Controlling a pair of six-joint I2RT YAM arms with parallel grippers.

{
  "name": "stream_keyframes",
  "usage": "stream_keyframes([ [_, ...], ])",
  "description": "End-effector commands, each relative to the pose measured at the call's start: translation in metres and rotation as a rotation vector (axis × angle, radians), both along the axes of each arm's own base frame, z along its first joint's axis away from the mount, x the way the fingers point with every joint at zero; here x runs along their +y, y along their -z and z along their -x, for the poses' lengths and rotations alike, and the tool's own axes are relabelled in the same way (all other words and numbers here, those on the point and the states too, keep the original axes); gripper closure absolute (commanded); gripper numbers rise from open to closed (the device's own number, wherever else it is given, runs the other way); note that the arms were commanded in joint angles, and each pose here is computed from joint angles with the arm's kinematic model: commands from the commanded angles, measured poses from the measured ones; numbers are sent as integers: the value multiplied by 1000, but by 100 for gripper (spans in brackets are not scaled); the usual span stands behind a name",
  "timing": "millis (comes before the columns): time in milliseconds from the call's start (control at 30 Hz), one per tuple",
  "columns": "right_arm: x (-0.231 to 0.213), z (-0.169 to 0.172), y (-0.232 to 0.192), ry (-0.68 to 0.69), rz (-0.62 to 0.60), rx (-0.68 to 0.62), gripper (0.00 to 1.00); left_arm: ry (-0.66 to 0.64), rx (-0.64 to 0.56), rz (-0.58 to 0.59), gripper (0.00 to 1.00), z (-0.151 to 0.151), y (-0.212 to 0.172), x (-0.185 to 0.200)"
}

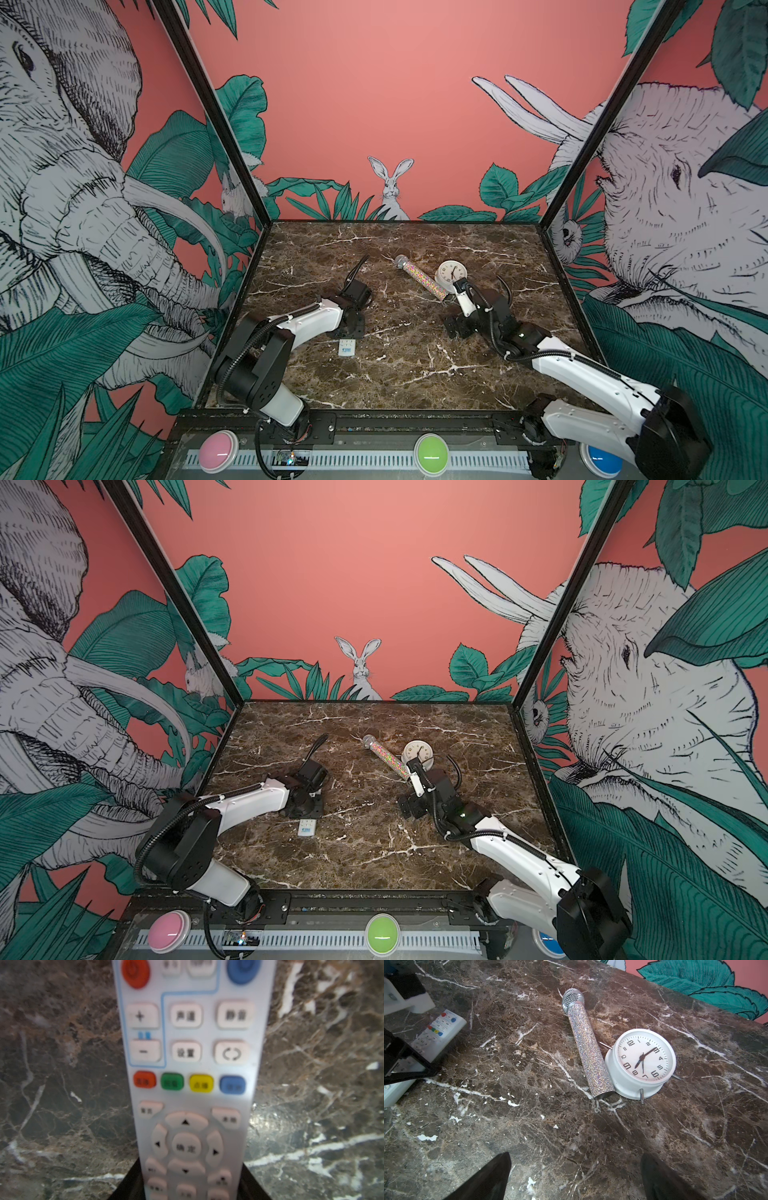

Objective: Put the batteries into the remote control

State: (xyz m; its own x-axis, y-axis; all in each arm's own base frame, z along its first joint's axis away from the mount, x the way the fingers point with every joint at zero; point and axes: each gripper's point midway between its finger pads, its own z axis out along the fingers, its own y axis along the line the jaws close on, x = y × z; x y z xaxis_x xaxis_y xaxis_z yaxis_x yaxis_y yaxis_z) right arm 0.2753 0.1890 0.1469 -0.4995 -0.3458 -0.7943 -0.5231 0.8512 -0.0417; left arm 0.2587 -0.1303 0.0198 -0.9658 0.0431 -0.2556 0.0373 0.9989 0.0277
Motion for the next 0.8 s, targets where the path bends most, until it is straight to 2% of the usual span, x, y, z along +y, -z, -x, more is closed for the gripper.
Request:
stream_keyframes([
  [0,-8,-3,-13,33,6,-39,1,-15,-6,3,58,1,8,0],
  [300,-23,-1,-32,87,-5,-87,0,-9,-32,18,54,0,9,-1],
  [500,-35,1,-42,121,31,-105,1,-15,-44,47,43,2,15,-3],
  [600,-42,4,-49,138,28,-128,1,-18,-57,62,34,2,15,-4],
  [767,-63,6,-54,228,30,-176,1,-12,-87,75,26,3,5,-3],
])
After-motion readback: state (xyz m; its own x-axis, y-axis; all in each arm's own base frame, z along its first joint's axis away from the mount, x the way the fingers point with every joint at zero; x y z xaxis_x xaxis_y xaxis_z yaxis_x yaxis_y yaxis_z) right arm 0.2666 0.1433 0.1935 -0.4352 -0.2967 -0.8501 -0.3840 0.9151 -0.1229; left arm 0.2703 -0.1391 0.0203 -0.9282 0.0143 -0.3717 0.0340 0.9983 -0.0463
